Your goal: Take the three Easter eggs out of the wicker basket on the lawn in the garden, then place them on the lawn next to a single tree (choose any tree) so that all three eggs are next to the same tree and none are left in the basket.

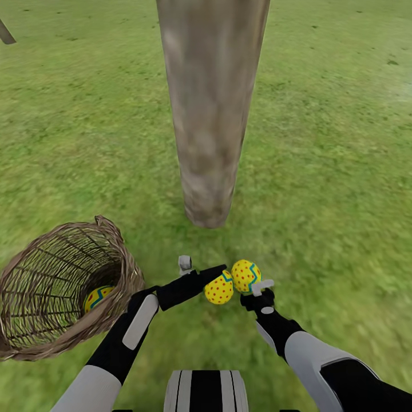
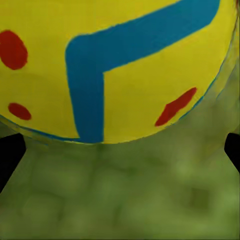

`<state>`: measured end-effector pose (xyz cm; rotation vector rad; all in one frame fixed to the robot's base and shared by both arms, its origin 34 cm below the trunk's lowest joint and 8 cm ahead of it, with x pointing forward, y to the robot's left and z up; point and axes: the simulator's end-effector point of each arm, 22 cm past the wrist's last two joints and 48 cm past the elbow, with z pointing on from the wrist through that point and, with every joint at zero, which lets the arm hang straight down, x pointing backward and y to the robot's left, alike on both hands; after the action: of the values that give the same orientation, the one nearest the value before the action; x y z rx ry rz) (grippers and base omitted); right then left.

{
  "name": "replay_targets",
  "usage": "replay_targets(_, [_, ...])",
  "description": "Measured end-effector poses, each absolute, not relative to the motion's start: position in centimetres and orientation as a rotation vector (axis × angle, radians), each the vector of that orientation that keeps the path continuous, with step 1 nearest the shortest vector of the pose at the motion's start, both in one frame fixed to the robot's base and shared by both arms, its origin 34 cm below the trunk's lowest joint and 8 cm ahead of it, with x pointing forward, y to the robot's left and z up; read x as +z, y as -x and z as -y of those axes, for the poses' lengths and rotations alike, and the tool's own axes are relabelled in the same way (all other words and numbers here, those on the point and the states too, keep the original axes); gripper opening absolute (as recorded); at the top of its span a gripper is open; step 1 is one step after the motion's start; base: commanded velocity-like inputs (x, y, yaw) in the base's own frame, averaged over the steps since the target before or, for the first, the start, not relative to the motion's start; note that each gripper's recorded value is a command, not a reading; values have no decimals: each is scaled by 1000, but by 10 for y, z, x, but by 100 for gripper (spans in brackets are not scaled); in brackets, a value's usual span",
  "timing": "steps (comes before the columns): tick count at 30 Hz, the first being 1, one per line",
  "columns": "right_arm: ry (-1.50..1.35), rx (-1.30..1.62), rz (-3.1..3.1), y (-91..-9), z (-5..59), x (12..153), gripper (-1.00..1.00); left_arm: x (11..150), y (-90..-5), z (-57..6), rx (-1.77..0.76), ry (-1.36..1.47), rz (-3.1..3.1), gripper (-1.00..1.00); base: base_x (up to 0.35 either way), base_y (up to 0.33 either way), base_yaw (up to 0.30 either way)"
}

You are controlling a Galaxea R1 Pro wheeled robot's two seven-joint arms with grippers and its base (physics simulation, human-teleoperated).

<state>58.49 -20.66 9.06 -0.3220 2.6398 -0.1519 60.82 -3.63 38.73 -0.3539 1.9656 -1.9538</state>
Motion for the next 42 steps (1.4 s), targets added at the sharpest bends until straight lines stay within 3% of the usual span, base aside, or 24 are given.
replay_targets(18, [318,-153,-2641,-584,207,90,100,388,-608,38,-1956,354,-1967,100,0,0,0])
replay_targets(42, [265,-167,-2507,-644,209,157,100,469,-612,47,-2025,192,-1910,100,0,0,0])
